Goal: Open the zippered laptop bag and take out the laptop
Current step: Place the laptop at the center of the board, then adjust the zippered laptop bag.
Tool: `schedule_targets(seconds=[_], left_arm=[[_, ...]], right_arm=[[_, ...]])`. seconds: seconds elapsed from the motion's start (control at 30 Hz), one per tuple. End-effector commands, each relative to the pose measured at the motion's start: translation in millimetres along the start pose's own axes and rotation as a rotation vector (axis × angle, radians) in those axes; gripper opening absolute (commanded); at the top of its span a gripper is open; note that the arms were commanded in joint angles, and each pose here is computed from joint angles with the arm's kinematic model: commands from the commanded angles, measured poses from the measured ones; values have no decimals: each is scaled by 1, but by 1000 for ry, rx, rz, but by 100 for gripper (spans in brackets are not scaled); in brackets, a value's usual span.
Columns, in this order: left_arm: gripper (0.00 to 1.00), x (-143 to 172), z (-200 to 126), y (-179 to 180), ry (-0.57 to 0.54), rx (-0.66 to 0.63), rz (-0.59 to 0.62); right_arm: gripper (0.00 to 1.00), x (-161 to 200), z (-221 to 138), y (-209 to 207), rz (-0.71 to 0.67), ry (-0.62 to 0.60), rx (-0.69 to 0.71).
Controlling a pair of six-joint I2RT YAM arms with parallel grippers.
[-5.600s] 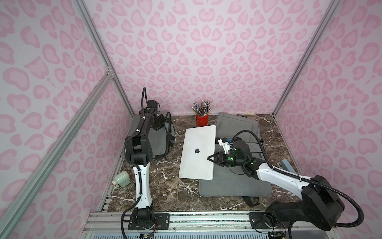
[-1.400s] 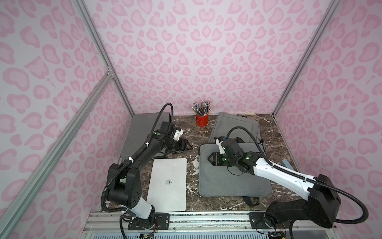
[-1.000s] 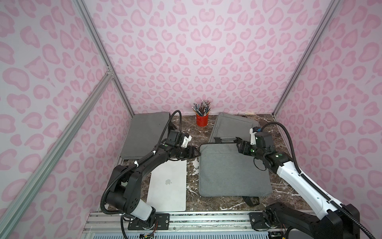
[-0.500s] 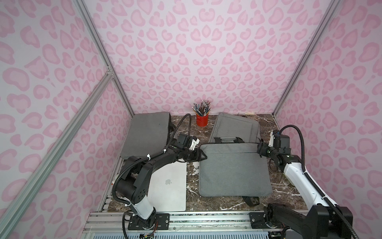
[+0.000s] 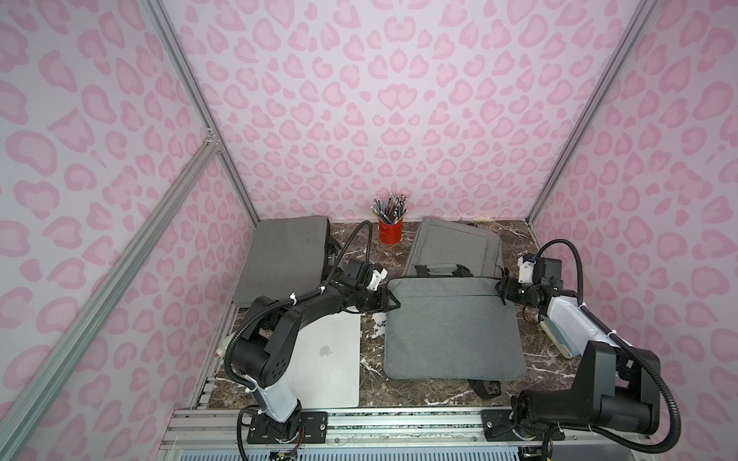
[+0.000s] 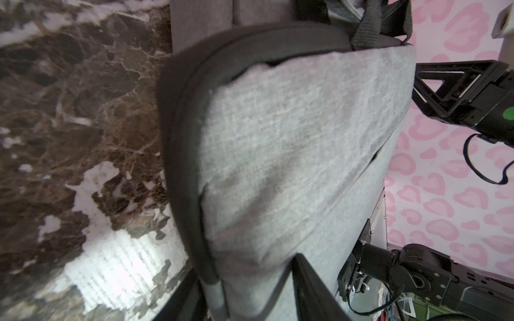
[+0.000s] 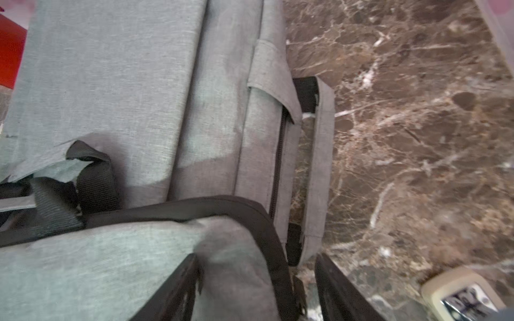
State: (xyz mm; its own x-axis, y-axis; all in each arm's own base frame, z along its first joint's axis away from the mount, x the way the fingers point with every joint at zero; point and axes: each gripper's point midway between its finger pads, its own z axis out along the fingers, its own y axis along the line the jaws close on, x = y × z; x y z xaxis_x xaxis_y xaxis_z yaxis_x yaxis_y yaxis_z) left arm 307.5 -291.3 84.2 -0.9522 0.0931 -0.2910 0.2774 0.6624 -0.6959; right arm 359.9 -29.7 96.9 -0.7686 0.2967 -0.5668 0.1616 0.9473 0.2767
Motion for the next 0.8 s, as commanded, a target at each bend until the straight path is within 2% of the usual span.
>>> schedule_targets(seconds=[0.0,0.1,0.27,0.37,0.53,0.77], left_arm=[[44,-4,0,-12,1,45,30],[40,-6,1,-14,3,51,34],[27,-9,-1,-20,9,66,42],[18,-11,-3,-22,8,68,48],[13,-14,-10,-32,6,78,57],[7,-16,-30,-48,13,68,78]], right_arm=[[63,7,5,16,-28,35,-106],[56,15,10,23,-26,62,-157],[40,24,14,12,-34,95,-101],[23,30,15,7,-35,111,-77],[1,27,8,10,-25,90,-86],[0,13,-17,32,-29,39,-170]])
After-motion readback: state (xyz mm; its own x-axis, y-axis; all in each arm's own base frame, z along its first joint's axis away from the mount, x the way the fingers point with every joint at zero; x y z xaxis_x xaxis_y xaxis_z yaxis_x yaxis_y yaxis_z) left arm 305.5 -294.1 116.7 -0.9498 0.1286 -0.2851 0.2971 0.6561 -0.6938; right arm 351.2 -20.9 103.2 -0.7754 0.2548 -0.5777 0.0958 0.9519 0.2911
